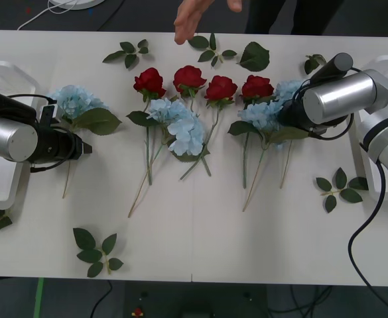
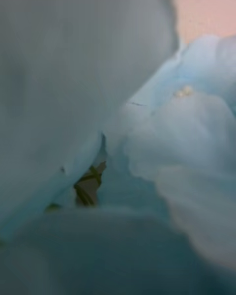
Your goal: Place the red flowers into the right box and the blue flowers into the left box. If a person shows an open palm, hand one flower to the person first, then continue sorting.
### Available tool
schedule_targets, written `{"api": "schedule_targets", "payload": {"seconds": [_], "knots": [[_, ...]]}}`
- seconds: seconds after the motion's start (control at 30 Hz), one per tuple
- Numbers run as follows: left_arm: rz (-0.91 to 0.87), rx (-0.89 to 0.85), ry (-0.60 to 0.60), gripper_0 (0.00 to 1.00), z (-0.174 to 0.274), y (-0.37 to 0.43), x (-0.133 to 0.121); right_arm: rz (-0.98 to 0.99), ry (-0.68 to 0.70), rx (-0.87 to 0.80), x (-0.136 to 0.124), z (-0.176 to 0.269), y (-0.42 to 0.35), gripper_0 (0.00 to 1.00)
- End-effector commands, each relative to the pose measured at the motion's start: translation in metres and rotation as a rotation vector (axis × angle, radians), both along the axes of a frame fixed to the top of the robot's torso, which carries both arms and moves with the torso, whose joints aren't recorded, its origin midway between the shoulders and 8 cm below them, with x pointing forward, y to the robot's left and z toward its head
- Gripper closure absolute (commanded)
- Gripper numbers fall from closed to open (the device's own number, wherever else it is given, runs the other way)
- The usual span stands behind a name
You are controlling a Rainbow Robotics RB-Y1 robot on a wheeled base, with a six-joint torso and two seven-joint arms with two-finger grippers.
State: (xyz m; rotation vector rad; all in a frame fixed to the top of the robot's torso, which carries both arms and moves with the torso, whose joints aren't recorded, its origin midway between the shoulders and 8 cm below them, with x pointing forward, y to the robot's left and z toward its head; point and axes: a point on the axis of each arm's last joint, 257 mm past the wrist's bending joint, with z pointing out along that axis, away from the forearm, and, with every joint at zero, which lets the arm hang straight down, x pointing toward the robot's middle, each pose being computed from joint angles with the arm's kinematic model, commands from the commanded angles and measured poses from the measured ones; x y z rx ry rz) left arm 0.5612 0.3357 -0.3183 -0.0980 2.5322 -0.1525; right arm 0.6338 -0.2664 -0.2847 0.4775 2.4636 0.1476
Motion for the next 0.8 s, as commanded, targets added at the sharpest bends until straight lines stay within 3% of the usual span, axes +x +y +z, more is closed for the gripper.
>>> {"api": "schedule_targets", "payload": {"seconds": [0.03, 0.1, 0.17, 0.23, 0.27, 0.3, 0.33, 0.8], "knots": [[-0.052, 0.097, -0.012, 0.0, 0.005, 0.0266, -0.0004, 0.05, -0.067, -0.032, 0.0147, 0.0453, -0.0033, 0.19], [-0.052, 0.097, -0.012, 0.0, 0.005, 0.0266, -0.0004, 0.054, -0.062, -0.035, 0.0117, 0.0462, -0.0054, 0.23], [-0.052, 0.097, -0.012, 0.0, 0.005, 0.0266, -0.0004, 0.055, -0.061, -0.035, 0.0109, 0.0456, -0.0065, 0.37], [-0.052, 0.097, -0.012, 0.0, 0.005, 0.0266, -0.0004, 0.054, -0.061, -0.034, 0.0109, 0.0459, -0.0072, 0.71], [-0.052, 0.097, -0.012, 0.0, 0.005, 0.0266, -0.0004, 0.055, -0.061, -0.035, 0.0109, 0.0456, -0.0065, 0.8], [-0.052, 0.097, -0.012, 0.0, 0.005, 0.0266, -0.0004, 0.054, -0.061, -0.034, 0.0109, 0.0459, -0.0072, 0.94], [-0.052, 0.097, -0.012, 0.0, 0.005, 0.0266, -0.0004, 0.054, -0.063, -0.036, 0.0115, 0.0469, -0.0072, 1.0], [-0.052, 0.097, -0.012, 0.0, 0.005, 0.0266, -0.0004, 0.057, -0.065, -0.044, 0.0118, 0.0472, -0.0084, 1.0]]}}
